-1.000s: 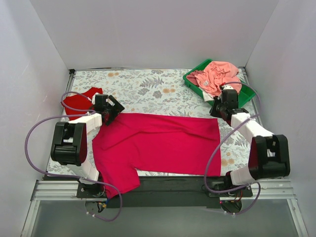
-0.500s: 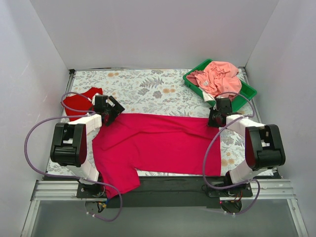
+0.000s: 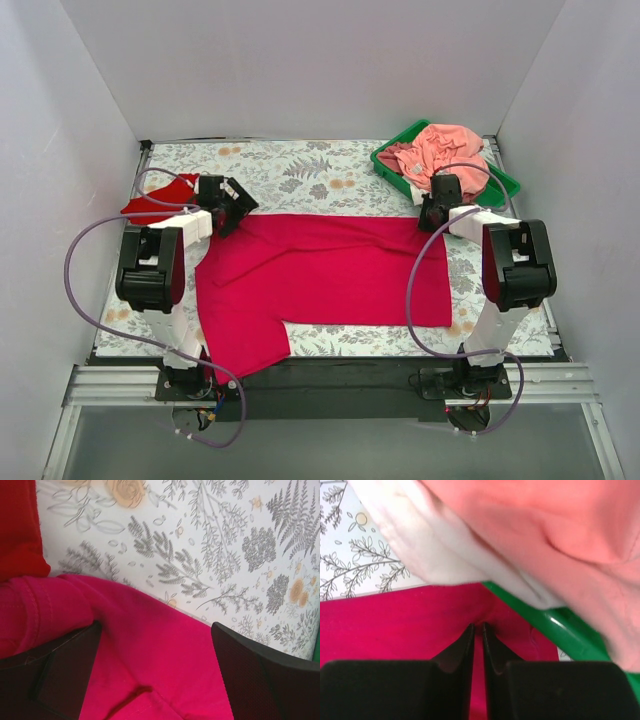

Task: Fold and stack the t-shirts
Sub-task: Fold the tshirt

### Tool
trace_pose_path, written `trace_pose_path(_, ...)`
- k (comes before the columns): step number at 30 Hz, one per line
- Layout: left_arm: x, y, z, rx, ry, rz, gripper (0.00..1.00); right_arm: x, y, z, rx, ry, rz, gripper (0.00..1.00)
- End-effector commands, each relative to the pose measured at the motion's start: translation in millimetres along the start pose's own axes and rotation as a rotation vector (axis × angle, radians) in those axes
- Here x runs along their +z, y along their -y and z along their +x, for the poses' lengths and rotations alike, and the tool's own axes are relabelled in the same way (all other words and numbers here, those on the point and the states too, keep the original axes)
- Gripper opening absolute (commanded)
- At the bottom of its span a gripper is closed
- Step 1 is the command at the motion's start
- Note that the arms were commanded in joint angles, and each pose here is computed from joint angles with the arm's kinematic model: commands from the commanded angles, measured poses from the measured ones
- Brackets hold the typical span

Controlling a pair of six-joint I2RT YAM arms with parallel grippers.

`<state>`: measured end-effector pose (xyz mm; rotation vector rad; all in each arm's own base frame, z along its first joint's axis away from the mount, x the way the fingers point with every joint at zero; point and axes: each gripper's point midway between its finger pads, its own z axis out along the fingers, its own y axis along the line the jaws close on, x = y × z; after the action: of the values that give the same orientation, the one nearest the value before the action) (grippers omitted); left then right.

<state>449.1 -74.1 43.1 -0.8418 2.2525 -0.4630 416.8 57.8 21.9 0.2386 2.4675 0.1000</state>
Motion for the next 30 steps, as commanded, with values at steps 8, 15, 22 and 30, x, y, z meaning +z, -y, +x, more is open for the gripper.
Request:
trace_pose_path(8, 4.2, 13.0, -7.7, 0.076, -0.041, -0.011, 0.92, -9.2, -2.3, -24.6, -0.069, -0.009, -0.01, 0.19)
trace_pose_path(15, -50.0, 16.4, -16.1, 0.14, 0.076, -0.129, 0.92, -72.8, -39.1, -38.1, -0.117, 0.1, -0.173, 0.23)
trace_pose_path(22, -69.0, -12.6, -6.6, 0.148, 0.092, -0.205, 0.92, -118.9, -25.9, 21.0, -0.039, 0.133, -0.21, 0.31)
trace_pose_path(30, -54.6, -30.4, -22.1, 0.155, 0.141, -0.317, 0.92, -149.9, 19.0, 41.0, 0.119, 0.303, -0.069, 0.98)
